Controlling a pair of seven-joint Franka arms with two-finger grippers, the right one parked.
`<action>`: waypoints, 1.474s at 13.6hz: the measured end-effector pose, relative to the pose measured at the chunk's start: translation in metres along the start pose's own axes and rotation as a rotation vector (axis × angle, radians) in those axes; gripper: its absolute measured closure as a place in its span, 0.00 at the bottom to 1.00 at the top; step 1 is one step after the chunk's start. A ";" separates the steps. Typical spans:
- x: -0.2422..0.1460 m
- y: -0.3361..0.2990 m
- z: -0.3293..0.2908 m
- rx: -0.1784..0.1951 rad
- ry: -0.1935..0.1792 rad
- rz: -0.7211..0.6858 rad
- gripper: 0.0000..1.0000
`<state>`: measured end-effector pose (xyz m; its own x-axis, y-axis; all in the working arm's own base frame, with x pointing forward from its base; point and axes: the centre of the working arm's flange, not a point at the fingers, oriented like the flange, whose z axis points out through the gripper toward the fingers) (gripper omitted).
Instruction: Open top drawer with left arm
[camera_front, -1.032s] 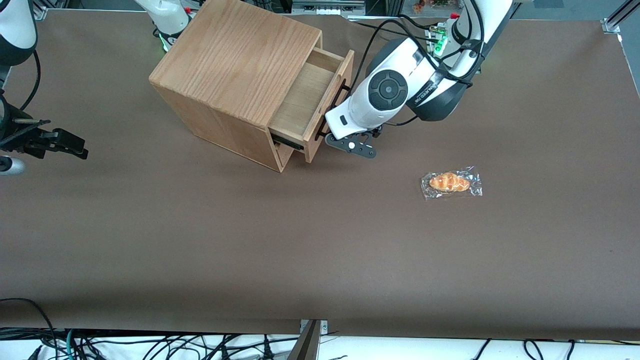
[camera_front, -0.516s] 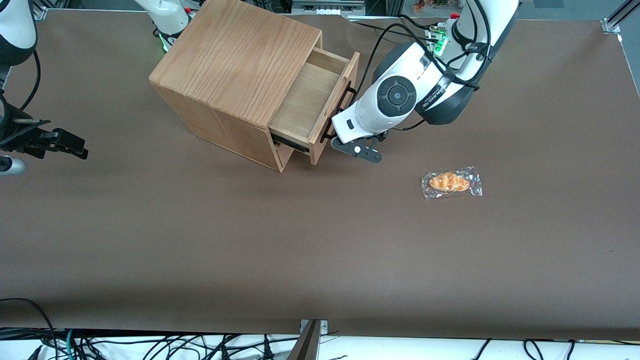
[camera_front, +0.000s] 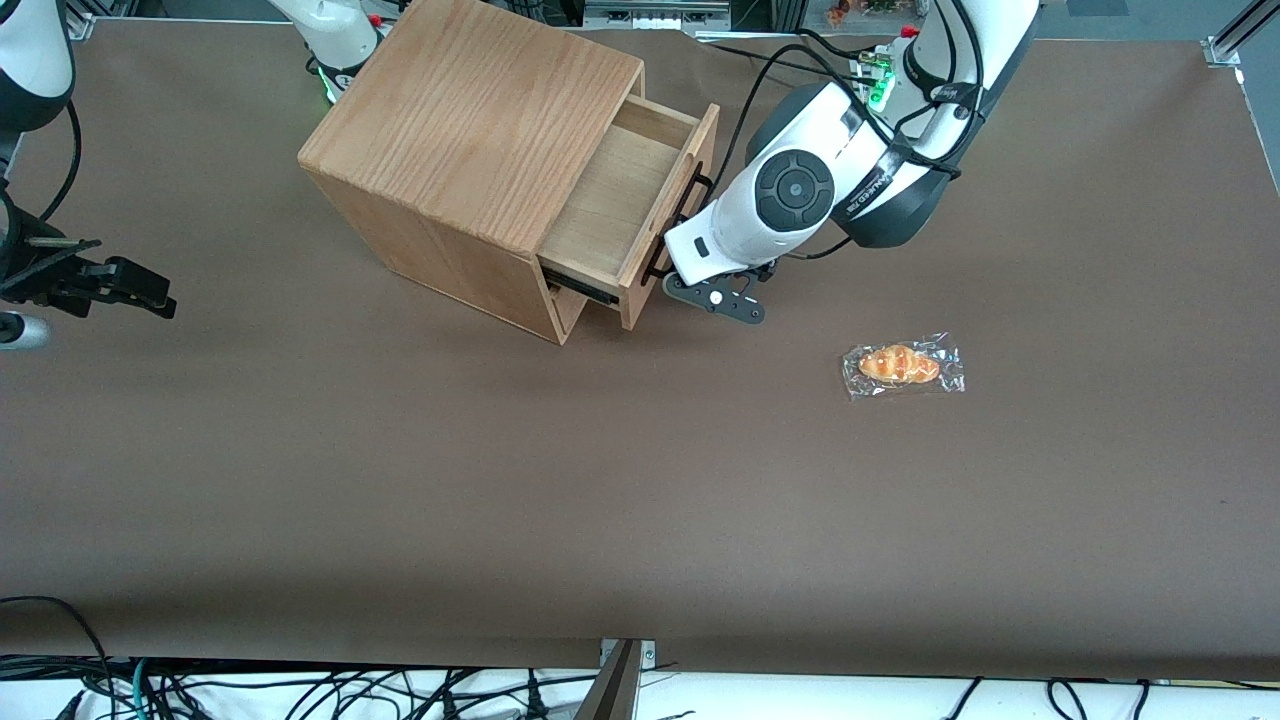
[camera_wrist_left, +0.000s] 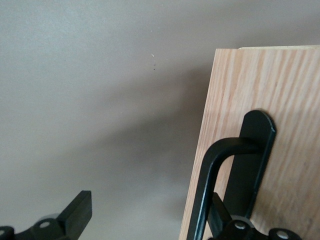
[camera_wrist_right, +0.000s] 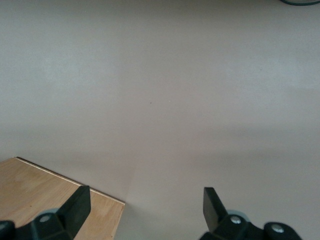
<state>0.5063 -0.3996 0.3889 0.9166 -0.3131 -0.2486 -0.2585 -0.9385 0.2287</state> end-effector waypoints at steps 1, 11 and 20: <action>-0.001 0.000 -0.002 0.001 0.001 0.000 0.00; -0.004 -0.002 -0.007 0.004 -0.004 -0.003 0.00; -0.004 -0.012 -0.011 0.019 -0.015 -0.012 0.00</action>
<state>0.5091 -0.3852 0.3971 0.9152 -0.3036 -0.2651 -0.2532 -0.9449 0.2076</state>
